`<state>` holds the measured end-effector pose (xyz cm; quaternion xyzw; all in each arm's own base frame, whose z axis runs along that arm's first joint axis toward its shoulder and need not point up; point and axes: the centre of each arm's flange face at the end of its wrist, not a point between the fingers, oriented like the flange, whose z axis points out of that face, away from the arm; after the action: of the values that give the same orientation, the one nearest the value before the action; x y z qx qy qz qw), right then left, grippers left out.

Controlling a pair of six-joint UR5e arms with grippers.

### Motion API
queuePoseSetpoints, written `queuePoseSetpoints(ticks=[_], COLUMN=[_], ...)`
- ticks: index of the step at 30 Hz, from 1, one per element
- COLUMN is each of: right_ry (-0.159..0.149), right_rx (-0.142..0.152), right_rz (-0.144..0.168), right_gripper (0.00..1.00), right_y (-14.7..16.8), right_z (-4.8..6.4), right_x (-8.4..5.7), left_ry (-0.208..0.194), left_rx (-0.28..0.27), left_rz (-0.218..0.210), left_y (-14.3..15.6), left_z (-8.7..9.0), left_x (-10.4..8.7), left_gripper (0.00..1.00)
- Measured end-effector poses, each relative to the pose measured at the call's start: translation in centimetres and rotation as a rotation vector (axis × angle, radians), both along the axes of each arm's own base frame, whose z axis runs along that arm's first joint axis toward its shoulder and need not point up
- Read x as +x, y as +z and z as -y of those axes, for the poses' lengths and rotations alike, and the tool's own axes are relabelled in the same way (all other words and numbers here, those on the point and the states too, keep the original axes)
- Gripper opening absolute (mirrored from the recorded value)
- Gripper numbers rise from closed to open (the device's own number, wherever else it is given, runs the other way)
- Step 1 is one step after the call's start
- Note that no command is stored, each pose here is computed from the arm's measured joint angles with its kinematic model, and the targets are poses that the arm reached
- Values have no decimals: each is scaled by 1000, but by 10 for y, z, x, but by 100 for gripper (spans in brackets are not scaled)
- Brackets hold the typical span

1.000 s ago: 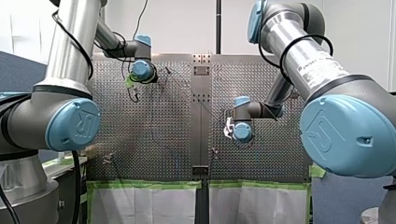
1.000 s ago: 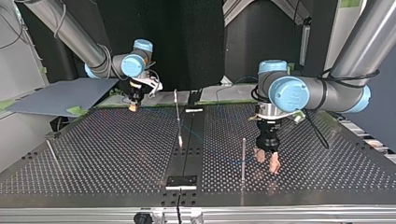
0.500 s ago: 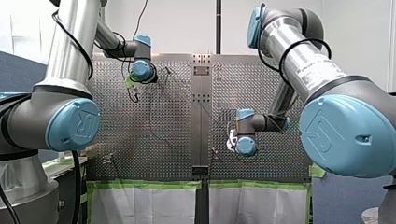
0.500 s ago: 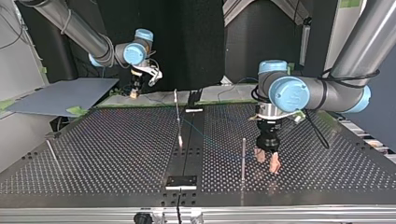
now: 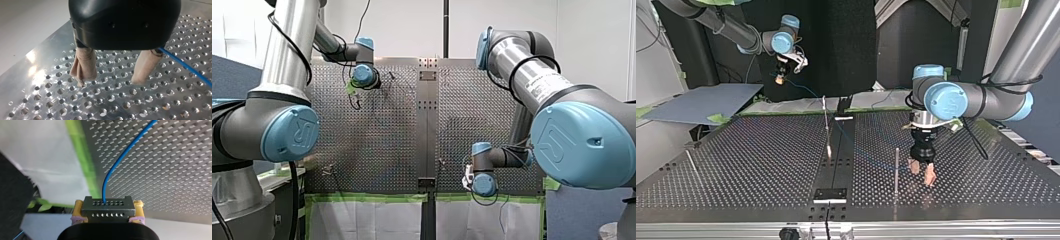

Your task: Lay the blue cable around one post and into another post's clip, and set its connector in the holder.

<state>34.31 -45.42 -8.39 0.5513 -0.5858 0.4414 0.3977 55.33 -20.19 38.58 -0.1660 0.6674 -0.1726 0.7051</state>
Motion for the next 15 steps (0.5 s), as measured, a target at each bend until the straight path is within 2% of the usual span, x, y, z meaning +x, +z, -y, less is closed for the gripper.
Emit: queuePoseSetpoints(ticks=[8, 15], right_ry=[-9, -35], right_rx=[55, 117], right_rz=[-17, -19], right_gripper=[0, 0], right_y=[-42, -83], right_z=[-34, -71], right_x=[-20, -49], left_ry=[0, 1], left_rx=[0, 2], left_rz=[0, 0], left_y=[0, 0], left_z=[0, 0], left_x=[0, 0], left_gripper=[100, 100])
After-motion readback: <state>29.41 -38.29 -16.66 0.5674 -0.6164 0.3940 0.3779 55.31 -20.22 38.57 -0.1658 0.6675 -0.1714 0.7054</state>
